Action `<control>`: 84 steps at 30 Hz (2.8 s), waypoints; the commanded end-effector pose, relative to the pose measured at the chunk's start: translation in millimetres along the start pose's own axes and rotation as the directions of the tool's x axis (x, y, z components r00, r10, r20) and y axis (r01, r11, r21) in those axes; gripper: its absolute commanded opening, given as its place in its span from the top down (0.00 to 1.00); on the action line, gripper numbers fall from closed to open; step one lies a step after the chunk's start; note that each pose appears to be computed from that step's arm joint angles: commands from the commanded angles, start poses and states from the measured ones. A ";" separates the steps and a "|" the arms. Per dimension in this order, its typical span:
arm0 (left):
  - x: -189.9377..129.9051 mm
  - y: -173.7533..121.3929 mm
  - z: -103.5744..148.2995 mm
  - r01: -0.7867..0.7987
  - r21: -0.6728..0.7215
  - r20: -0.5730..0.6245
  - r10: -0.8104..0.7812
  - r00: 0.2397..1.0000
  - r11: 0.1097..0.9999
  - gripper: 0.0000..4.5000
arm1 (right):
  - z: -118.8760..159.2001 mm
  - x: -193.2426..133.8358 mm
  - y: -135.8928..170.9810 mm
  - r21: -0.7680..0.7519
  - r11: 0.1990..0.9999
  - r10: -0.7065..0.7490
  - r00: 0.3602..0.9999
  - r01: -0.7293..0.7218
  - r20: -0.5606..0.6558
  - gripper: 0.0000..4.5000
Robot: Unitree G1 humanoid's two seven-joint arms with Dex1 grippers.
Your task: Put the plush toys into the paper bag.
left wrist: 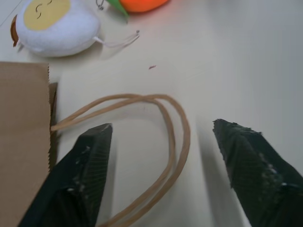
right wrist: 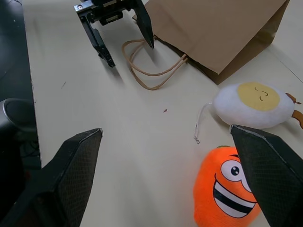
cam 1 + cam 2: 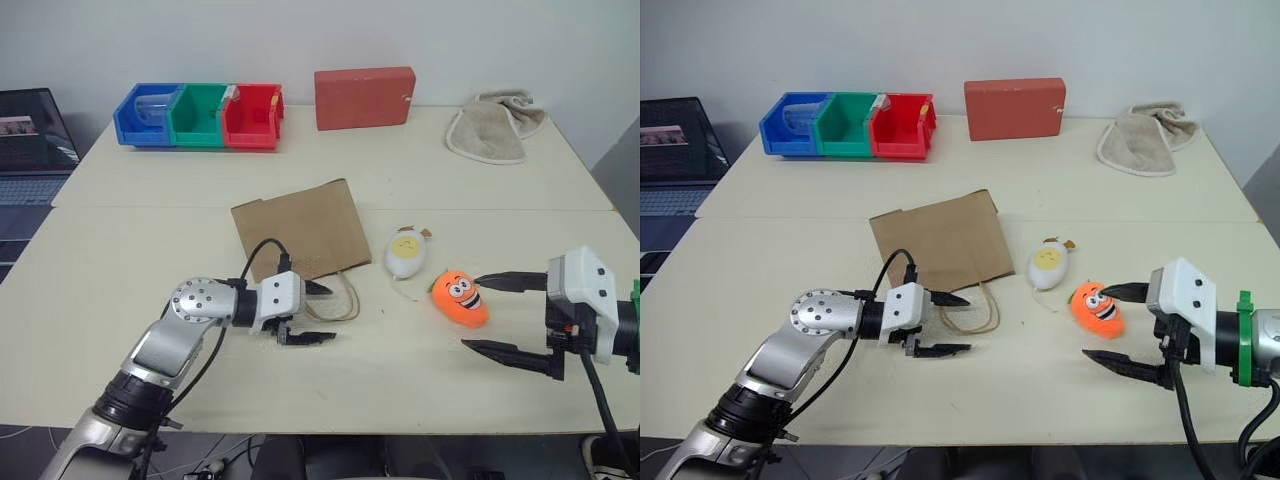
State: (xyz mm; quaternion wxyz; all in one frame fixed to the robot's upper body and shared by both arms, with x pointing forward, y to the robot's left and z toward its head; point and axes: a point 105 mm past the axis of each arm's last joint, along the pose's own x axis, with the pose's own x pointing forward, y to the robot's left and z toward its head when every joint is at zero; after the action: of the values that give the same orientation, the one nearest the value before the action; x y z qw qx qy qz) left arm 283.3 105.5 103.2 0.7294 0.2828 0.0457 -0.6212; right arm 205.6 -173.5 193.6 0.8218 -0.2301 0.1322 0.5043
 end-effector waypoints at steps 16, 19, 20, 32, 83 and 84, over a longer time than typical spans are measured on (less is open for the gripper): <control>-0.7 14.5 15.0 0.017 0.064 0.060 -0.021 0.998 0.998 0.99 | 11.3 16.1 8.5 -0.043 0.999 -0.021 0.998 0.024 0.062 0.00; -11.5 20.2 27.7 0.027 0.042 0.085 -0.031 0.996 0.999 0.99 | 16.8 22.4 9.1 -0.056 0.998 -0.027 0.994 0.032 0.103 0.00; -15.9 23.9 32.5 0.026 0.012 0.102 -0.027 0.994 1.000 0.99 | 18.5 24.8 9.8 -0.050 0.998 -0.025 0.993 0.031 0.118 0.00; -45.1 71.4 112.0 0.052 -0.264 0.398 0.059 0.916 0.963 1.00 | 30.2 94.0 1.7 0.035 0.996 -0.094 0.954 0.088 0.284 0.35; -126.8 135.3 168.1 -0.272 -0.240 0.420 0.352 0.836 0.932 1.00 | -0.5 274.4 1.1 0.257 0.946 -0.239 0.960 0.196 0.148 0.99; -129.8 138.1 173.7 -0.282 -0.226 0.432 0.356 0.829 0.932 1.00 | -0.5 275.3 1.1 0.256 0.946 -0.242 0.959 0.199 0.147 0.99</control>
State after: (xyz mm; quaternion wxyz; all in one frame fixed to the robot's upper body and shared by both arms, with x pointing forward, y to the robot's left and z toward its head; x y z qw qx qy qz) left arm 340.0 141.5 325.5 0.8345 0.0501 -0.0805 -0.5427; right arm 335.8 34.5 86.2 0.9086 -0.0898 0.0651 0.4027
